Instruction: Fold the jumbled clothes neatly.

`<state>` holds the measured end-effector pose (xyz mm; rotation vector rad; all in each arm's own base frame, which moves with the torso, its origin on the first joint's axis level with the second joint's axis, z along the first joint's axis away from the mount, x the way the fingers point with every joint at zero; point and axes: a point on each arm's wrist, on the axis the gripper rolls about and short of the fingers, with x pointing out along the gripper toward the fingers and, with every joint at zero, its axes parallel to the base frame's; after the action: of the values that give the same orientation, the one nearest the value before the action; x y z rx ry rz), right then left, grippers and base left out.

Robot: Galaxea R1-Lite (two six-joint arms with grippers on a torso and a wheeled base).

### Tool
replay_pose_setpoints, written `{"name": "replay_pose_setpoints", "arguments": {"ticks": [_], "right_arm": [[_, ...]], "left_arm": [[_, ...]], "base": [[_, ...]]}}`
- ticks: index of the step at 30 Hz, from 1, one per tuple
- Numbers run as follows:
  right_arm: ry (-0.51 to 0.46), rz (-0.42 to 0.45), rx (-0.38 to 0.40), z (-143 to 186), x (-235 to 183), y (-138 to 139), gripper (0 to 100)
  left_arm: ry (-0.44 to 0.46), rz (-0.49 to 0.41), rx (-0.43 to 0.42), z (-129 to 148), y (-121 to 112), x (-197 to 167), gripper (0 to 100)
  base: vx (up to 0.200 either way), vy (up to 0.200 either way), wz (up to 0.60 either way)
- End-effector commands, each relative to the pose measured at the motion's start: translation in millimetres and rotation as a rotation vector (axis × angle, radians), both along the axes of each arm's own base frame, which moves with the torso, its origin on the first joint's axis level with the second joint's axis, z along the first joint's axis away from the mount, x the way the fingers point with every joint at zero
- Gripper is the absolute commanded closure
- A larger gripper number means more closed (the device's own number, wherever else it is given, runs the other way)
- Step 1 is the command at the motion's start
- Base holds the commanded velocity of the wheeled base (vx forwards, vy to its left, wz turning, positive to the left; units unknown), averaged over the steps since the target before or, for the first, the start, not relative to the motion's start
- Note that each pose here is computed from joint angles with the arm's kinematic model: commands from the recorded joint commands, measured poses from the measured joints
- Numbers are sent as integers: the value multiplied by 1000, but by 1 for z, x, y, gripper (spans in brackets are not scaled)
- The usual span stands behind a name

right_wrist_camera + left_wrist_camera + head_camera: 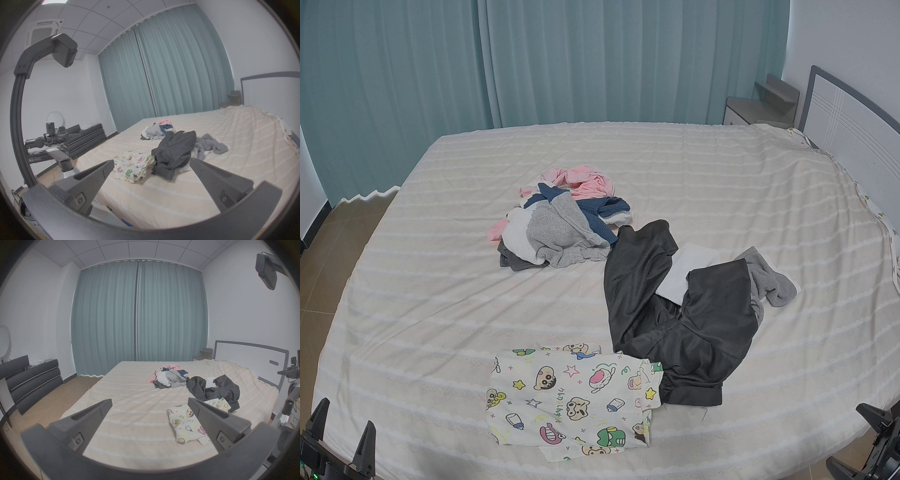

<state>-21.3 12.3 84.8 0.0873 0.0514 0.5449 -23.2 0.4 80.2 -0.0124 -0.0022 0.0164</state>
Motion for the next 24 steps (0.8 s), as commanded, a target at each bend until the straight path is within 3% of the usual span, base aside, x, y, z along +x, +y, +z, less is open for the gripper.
{"name": "replay_pose_setpoints", "arguments": {"ticks": [1, 4, 7, 19, 24], "right_arm": [[-77, -89, -24, -6, -4, -2, 0], [-106, -128, -80, -6, -3, -3, 0], [-107, -131, -80, -6, -3, -3, 0], [-85, -158, -35, -5, -3, -3, 0], [-51, -213, 43, -5, -3, -5, 0]], "left_arm": [[5, 0, -1, -5, 0, 0, 0], [5, 2, -1, -5, 0, 0, 0], [5, 2, -1, -5, 0, 0, 0], [4, 2, -1, -5, 0, 0, 0], [4, 2, -1, -5, 0, 0, 0]], "base": [[0, 0, 0], [0, 0, 0], [0, 0, 0], [0, 0, 0], [0, 0, 0]]}}
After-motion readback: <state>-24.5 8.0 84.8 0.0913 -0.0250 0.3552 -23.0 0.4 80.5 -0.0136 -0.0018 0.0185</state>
